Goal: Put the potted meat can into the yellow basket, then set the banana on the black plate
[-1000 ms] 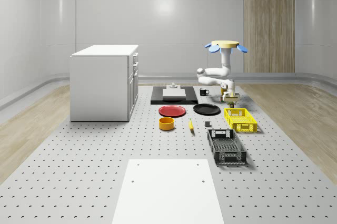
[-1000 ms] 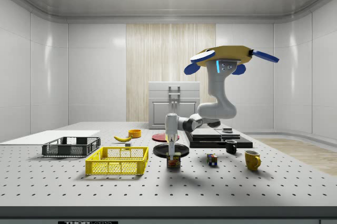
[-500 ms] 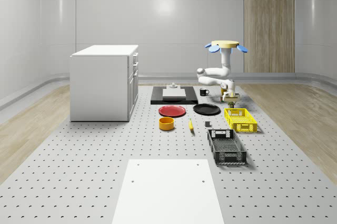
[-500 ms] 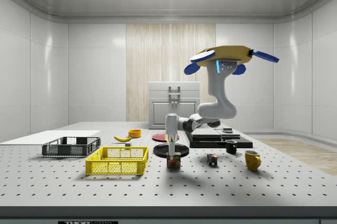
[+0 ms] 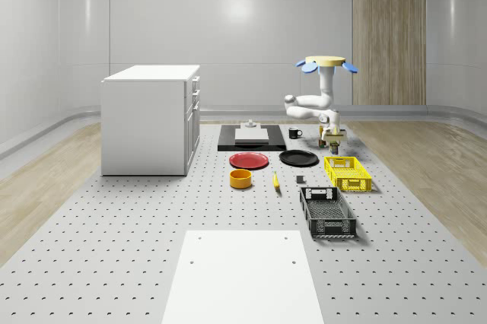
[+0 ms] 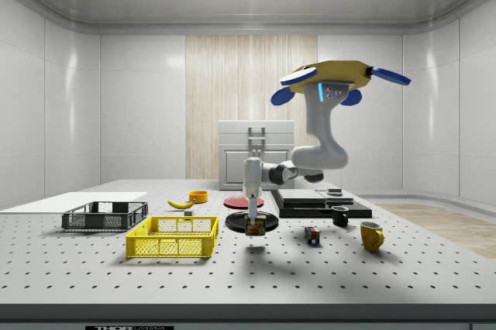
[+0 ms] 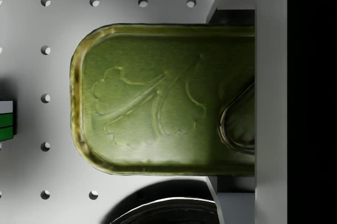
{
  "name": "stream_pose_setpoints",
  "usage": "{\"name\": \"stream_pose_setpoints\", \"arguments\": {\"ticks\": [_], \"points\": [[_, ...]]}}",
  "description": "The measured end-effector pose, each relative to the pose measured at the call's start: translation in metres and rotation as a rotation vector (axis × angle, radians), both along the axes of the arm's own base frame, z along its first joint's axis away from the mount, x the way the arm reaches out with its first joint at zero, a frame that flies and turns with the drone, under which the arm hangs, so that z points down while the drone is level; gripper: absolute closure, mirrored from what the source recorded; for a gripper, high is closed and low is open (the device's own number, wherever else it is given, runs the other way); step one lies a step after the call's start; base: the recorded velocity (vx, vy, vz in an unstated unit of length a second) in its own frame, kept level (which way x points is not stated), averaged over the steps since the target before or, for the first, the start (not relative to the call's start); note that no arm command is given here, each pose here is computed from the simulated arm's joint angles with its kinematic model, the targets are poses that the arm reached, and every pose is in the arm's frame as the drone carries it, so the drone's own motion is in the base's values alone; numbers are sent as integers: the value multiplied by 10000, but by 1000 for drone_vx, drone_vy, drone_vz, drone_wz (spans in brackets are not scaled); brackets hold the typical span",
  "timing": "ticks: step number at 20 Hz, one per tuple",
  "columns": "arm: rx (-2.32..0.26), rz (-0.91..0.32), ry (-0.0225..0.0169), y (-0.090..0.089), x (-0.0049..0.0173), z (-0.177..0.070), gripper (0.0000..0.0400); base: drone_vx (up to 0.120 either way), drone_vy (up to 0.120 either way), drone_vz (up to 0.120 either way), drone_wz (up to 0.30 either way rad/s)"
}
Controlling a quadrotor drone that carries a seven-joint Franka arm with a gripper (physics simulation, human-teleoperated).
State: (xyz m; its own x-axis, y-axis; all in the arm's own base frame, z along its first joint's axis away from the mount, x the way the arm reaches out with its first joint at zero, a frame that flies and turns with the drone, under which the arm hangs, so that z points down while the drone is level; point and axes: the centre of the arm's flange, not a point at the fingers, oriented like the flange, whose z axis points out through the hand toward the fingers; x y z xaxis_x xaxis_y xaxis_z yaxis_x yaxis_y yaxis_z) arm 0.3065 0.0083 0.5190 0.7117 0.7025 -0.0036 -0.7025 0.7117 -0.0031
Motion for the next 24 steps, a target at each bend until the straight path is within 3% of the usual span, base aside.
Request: {"name": "stream_pose_setpoints", "arguments": {"ticks": [4,8,24], "points": [[-1,20,0,0,0,-42,111,10,0,120,0],[-1,23,0,-1,0,-60,111,120,0,100,0],[0,28,-1,-1,0,-71,111,120,0,0,0]]}}
